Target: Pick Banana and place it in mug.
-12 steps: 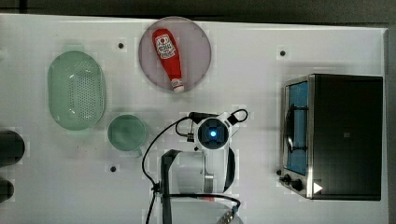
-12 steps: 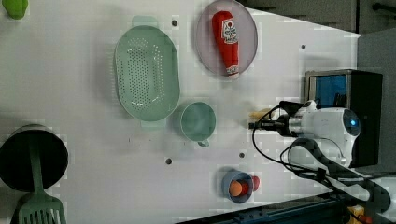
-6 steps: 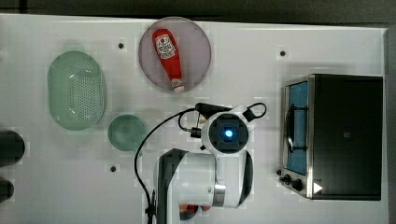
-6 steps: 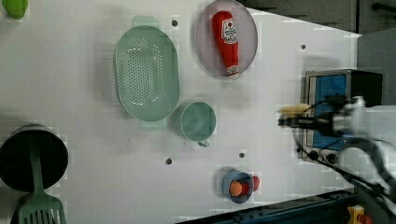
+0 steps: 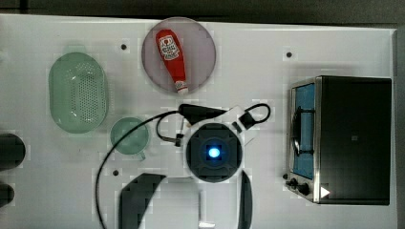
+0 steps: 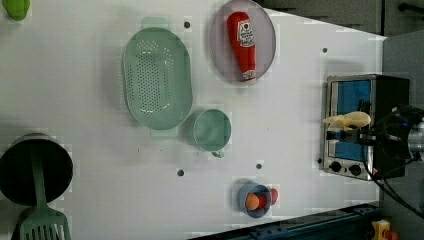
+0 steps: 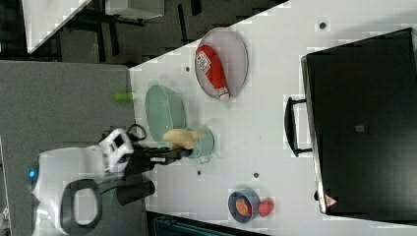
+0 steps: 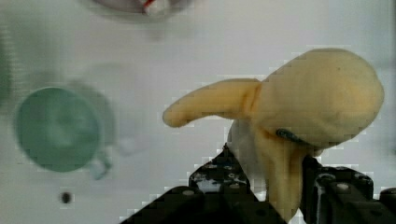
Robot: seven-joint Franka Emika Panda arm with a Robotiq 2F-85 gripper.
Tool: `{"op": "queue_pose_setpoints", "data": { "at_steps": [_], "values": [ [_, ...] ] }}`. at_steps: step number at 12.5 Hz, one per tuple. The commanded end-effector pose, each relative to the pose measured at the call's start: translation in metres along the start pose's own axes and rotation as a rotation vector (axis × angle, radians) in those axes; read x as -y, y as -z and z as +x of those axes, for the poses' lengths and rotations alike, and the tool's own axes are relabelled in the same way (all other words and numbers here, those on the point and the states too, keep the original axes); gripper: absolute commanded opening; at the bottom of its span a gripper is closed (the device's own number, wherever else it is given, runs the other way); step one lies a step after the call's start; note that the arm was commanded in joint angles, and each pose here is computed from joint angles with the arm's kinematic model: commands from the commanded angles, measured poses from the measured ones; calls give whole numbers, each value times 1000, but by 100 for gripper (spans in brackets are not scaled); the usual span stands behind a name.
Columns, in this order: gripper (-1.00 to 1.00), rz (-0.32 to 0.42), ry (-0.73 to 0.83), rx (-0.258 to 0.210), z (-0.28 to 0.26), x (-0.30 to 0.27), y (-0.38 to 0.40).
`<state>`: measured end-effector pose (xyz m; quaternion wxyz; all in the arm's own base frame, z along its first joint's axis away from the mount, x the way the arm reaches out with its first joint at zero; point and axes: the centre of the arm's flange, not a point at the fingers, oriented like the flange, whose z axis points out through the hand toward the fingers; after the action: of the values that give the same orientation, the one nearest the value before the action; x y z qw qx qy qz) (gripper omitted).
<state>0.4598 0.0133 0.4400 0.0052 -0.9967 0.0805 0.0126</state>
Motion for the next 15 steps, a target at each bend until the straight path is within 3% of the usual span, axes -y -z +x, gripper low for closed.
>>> {"op": "queue_pose_setpoints", "data": {
  "at_steps": [1,6,11,15],
  "values": [
    [-37,52,-124,63,-24,76,-1],
    [-37,31,-319,53,-55,166,-19],
    [-37,60,-414,25,-57,220,-68],
    [-37,-14,-404,-7,-50,228,-112]
  ]
}}
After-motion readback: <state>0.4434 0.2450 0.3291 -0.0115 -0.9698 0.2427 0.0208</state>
